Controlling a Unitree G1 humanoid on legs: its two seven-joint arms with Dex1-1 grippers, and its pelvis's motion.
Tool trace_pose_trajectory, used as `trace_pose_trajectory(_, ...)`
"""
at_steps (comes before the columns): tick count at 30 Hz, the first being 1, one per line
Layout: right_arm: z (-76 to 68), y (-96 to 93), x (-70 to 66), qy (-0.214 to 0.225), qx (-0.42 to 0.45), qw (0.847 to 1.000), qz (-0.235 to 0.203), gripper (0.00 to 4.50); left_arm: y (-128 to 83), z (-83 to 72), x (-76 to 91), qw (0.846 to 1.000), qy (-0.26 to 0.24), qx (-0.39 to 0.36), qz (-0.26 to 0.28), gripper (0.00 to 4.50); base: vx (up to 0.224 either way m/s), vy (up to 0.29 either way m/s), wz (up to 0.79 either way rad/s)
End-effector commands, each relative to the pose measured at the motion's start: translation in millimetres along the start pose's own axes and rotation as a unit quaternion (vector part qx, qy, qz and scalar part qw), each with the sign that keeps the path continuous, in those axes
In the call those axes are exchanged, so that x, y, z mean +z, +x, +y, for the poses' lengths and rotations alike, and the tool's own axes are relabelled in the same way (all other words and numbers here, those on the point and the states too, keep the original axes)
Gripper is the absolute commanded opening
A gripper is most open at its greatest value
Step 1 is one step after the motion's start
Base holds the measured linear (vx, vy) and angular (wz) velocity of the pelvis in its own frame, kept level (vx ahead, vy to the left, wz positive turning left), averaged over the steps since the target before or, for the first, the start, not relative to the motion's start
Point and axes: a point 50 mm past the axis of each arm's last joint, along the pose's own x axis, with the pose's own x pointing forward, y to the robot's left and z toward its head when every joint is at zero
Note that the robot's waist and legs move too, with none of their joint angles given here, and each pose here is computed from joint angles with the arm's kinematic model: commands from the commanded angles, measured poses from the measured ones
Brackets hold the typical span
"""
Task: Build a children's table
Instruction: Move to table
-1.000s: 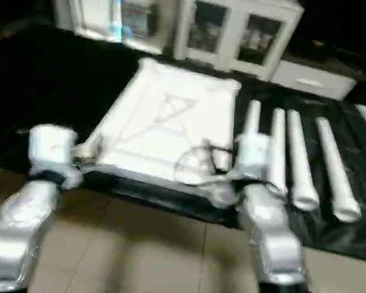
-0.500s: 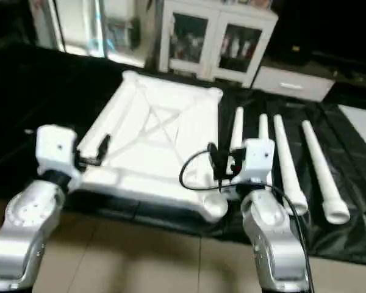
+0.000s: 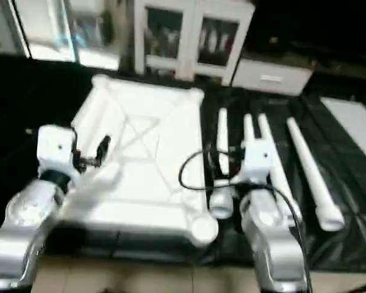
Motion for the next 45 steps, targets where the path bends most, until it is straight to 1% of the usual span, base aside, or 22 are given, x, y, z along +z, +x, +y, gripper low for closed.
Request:
trace_pose_trajectory(1, -9.8, -0.2, 4.1, -0.011, 0.003, 1.000, 0.000, 4.50, 0, -9.1, 1.4, 1.000, -0.005, -0.013, -0.003, 4.45, 0.041, -0.093, 0.03)
trace_pose_trajectory(5, -5.7, 0.8, 4.1, -0.019, 0.045, 0.999, 0.012, 4.50, -1, -7.5, -0.2, 1.000, -0.005, -0.012, 0.004, 4.45, 0.032, -0.083, -0.02)
trace_pose_trajectory(7, 1.5, -0.6, 7.5, -0.014, 0.108, 0.994, 0.021, 4.50, -1, -2.7, -3.6, 1.000, 0.008, -0.021, 0.016, 4.45, 0.000, 0.000, 0.00)
trace_pose_trajectory(11, 4.5, -2.5, 13.6, -0.013, 0.162, 0.986, 0.023, 4.50, 2, 0.8, -7.7, 0.997, 0.035, -0.064, 0.032, 4.45, -0.027, 0.017, 0.00)
trace_pose_trajectory(14, 3.1, -4.1, 17.2, -0.026, 0.194, 0.980, 0.023, 4.50, 3, -1.9, -5.3, 0.989, 0.049, -0.133, 0.029, 4.45, -0.063, 0.038, 0.01)
trace_pose_trajectory(16, -0.9, -4.7, 17.5, -0.028, 0.203, 0.978, 0.026, 4.50, 1, -8.1, -0.7, 0.974, 0.059, -0.218, 0.024, 4.45, -0.029, 0.015, 0.01)
trace_pose_trajectory(18, -3.4, -4.7, 16.4, -0.032, 0.203, 0.978, 0.031, 4.50, 0, -12.3, 1.1, 0.961, 0.067, -0.267, 0.024, 4.45, 0.000, 0.000, 0.00)
trace_pose_trajectory(22, -4.5, -5.7, 15.2, -0.036, 0.220, 0.974, 0.043, 4.50, -8, -23.9, 1.8, 0.917, 0.068, -0.392, 0.040, 4.45, 0.000, 0.000, 0.00)
trace_pose_trajectory(23, -3.9, -6.5, 15.3, -0.036, 0.225, 0.973, 0.045, 4.50, -9, -25.5, 1.1, 0.909, 0.066, -0.409, 0.047, 4.45, 0.000, 0.000, 0.00)
trace_pose_trajectory(24, -1.8, -9.8, 15.1, -0.037, 0.246, 0.967, 0.051, 4.50, -11, -28.4, -0.8, 0.891, 0.065, -0.446, 0.061, 4.45, 0.000, 0.000, 0.00)
trace_pose_trajectory(25, -0.6, -11.7, 14.8, -0.038, 0.258, 0.964, 0.055, 4.50, -11, -29.6, -2.6, 0.880, 0.078, -0.464, 0.067, 4.45, 0.000, 0.000, 0.00)
trace_pose_trajectory(26, -0.6, -11.7, 14.8, -0.038, 0.258, 0.964, 0.055, 4.50, -11, -29.6, -2.6, 0.880, 0.078, -0.464, 0.067, 4.45, 0.000, 0.000, 0.00)
trace_pose_trajectory(27, 1.3, -18.6, 13.1, -0.050, 0.291, 0.953, 0.070, 4.50, -12, -31.0, -7.8, 0.852, 0.104, -0.507, 0.085, 4.45, 0.000, 0.000, 0.00)
trace_pose_trajectory(28, 1.3, -18.6, 13.1, -0.050, 0.291, 0.953, 0.070, 4.50, -12, -31.0, -7.8, 0.852, 0.104, -0.507, 0.085, 4.45, 0.000, 0.000, 0.00)
trace_pose_trajectory(30, 1.0, -29.5, 9.8, -0.063, 0.332, 0.936, 0.094, 4.50, -7, -30.9, -13.4, 0.836, 0.124, -0.524, 0.102, 4.45, 0.000, 0.000, 0.00)
trace_pose_trajectory(32, 0.1, -38.5, 7.1, -0.069, 0.362, 0.922, 0.117, 4.50, -2, -30.1, -17.7, 0.830, 0.136, -0.528, 0.117, 4.45, 0.000, 0.000, 0.00)
trace_pose_trajectory(33, 0.0, -39.0, 7.0, -0.069, 0.363, 0.922, 0.118, 4.50, -1, -30.0, -17.9, 0.830, 0.137, -0.528, 0.118, 4.45, 0.000, 0.000, 0.00)
trace_pose_trajectory(37, 0.7, -50.6, 9.5, -0.063, 0.399, 0.904, 0.139, 4.50, 15, -23.9, -27.6, 0.820, 0.159, -0.527, 0.156, 3.97, 0.000, 0.000, 0.00)
trace_pose_trajectory(38, 0.7, -50.6, 9.5, -0.063, 0.399, 0.904, 0.139, 4.50, 15, -23.9, -27.6, 0.820, 0.159, -0.527, 0.156, 3.97, 0.000, 0.000, 0.00)
trace_pose_trajectory(41, 1.7, -52.9, 10.9, -0.060, 0.407, 0.900, 0.143, 4.50, 22, -21.4, -29.6, 0.821, 0.159, -0.523, 0.166, 3.59, 0.000, 0.000, 0.00)
trace_pose_trajectory(44, 3.8, -59.2, 11.6, -0.053, 0.430, 0.888, 0.155, 4.50, 33, -18.6, -33.1, 0.818, 0.155, -0.525, 0.176, 3.26, 0.000, 0.000, 0.00)
trace_pose_trajectory(45, 3.8, -60.9, 11.4, -0.053, 0.434, 0.885, 0.158, 4.50, 34, -18.7, -34.4, 0.812, 0.150, -0.534, 0.180, 3.18, 0.000, 0.000, 0.00)
